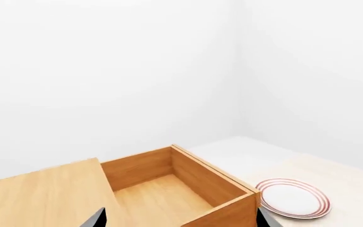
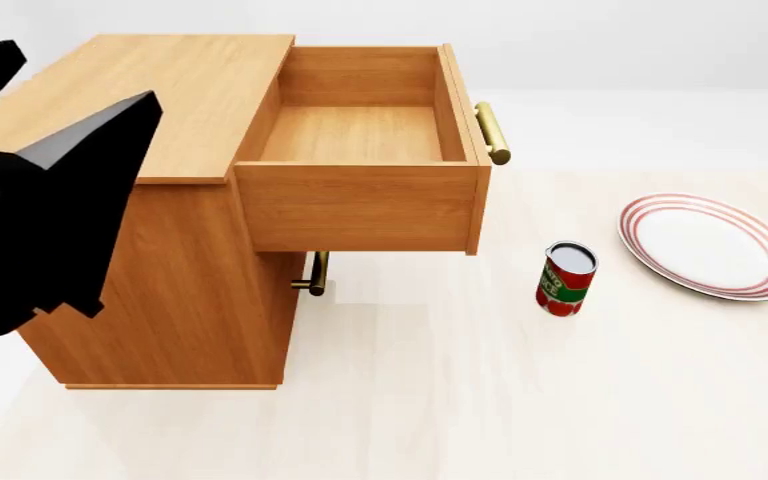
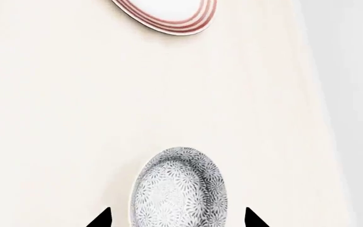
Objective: Put the bowl in the top drawer of the cabinet.
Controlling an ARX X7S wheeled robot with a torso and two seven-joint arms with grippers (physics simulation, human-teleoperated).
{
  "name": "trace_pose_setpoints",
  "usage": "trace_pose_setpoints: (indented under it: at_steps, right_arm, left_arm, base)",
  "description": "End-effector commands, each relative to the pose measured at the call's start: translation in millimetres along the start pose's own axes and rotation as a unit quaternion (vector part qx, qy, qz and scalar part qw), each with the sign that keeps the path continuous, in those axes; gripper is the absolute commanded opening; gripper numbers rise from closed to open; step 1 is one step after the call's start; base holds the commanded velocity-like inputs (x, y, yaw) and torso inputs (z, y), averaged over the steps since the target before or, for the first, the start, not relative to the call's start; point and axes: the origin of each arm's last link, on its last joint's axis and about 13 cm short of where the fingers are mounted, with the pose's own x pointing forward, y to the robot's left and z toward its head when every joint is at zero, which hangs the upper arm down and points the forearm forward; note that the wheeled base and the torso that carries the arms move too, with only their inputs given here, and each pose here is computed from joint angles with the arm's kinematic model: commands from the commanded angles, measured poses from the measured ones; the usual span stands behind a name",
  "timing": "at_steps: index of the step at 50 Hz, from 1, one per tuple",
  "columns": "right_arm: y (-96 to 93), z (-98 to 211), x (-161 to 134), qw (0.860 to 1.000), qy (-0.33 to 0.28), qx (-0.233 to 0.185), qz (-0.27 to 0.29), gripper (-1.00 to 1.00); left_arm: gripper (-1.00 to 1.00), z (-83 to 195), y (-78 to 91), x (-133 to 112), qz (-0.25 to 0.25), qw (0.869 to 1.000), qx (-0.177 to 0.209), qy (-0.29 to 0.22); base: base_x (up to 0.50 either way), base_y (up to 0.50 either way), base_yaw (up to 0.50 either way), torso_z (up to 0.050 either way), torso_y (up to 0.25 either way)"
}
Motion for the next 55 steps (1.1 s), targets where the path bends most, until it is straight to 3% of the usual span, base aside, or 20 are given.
trace_pose_setpoints:
  at_steps: [1, 19, 52, 53, 55]
  right_arm:
    - [23.8, -0.4, 41.3, 1.000, 0.020, -0.006, 0.012, 1.00]
    - [44.9, -18.6, 73.7, 0.998, 0.067, 0.003, 0.015, 1.00]
    - [52.3, -51.9, 112.9, 0.992, 0.128, -0.009, -0.007, 1.00]
    - [52.5, -53.3, 113.3, 0.991, 0.130, -0.009, -0.007, -1.00]
    - [52.7, -55.2, 113.2, 0.991, 0.134, -0.011, -0.009, -1.00]
  left_arm:
    - [1.00, -3.6, 0.2, 1.0, -0.003, 1.000, -0.002, 0.007]
    - [1.00, -4.4, 1.0, 4.3, -0.005, 1.000, 0.000, 0.014]
    - [1.00, -8.8, 0.8, 4.9, -0.009, 1.000, -0.003, 0.021]
    - [1.00, -9.0, 0.9, 5.0, -0.009, 1.000, -0.003, 0.021]
    - [1.00, -9.3, 1.0, 5.1, -0.009, 1.000, -0.003, 0.022]
  base:
    - [0.00, 0.00, 0.00, 0.000, 0.000]
    - [0.00, 0.00, 0.00, 0.000, 0.000]
    - [0.00, 0.00, 0.00, 0.000, 0.000]
    - [0.00, 0.00, 0.00, 0.000, 0.000]
    - [0.00, 0.00, 0.00, 0.000, 0.000]
